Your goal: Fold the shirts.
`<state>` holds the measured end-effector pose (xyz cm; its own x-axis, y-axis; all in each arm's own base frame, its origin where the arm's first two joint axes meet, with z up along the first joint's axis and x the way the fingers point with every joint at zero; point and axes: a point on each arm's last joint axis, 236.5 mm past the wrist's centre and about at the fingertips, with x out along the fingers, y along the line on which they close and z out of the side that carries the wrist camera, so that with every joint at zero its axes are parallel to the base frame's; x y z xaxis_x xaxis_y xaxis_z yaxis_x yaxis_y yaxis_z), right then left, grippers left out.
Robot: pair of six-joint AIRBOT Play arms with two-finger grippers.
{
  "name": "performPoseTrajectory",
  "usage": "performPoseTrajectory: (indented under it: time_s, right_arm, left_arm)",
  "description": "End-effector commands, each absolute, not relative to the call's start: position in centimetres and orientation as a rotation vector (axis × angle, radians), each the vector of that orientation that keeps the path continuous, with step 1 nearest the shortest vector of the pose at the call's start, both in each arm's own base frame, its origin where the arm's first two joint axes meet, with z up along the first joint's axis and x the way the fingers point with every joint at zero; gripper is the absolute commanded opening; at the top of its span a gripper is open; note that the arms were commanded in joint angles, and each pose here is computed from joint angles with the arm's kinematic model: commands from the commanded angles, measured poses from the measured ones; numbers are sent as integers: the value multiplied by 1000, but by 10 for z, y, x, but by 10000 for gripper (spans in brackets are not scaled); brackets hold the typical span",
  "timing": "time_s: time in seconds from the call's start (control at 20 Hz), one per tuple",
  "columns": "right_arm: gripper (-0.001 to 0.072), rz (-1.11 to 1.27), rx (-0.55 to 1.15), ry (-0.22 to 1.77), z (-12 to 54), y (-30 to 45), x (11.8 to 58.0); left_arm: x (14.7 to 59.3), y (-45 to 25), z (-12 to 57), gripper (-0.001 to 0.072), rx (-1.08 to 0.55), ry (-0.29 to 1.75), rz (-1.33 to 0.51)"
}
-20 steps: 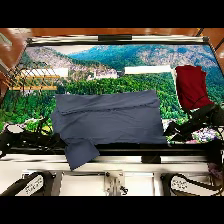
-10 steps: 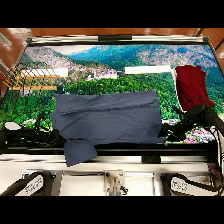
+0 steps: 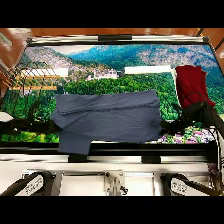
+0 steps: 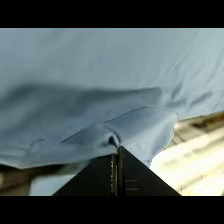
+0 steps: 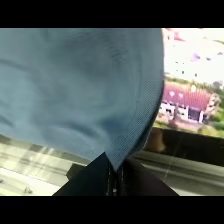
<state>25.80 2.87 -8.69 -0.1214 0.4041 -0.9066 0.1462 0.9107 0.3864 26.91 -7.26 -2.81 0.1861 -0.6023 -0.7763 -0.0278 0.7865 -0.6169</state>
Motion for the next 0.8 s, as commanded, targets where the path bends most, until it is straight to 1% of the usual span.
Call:
performPoseTrajectory:
  time_s: [0.0, 0.15, 0.4, 0.6, 0.75]
  right_arm:
    - [65, 201, 370, 1527, -65, 18, 304]
    - [65, 207, 300, 1392, -48, 24, 359]
    - [65, 190, 251, 1324, -44, 38, 440]
    - [66, 165, 250, 1321, -61, 37, 476]
    - [66, 154, 244, 1258, -68, 40, 496]
  left_arm:
    - [320, -55, 17, 32, -486, 1175, -420]
    - [359, -44, 35, 31, -506, 1143, -397]
    - [413, -31, 26, 32, -591, 1162, -373]
    - [431, -26, -6, 33, -650, 1227, -352]
    - [436, -25, -27, 33, -679, 1253, -337]
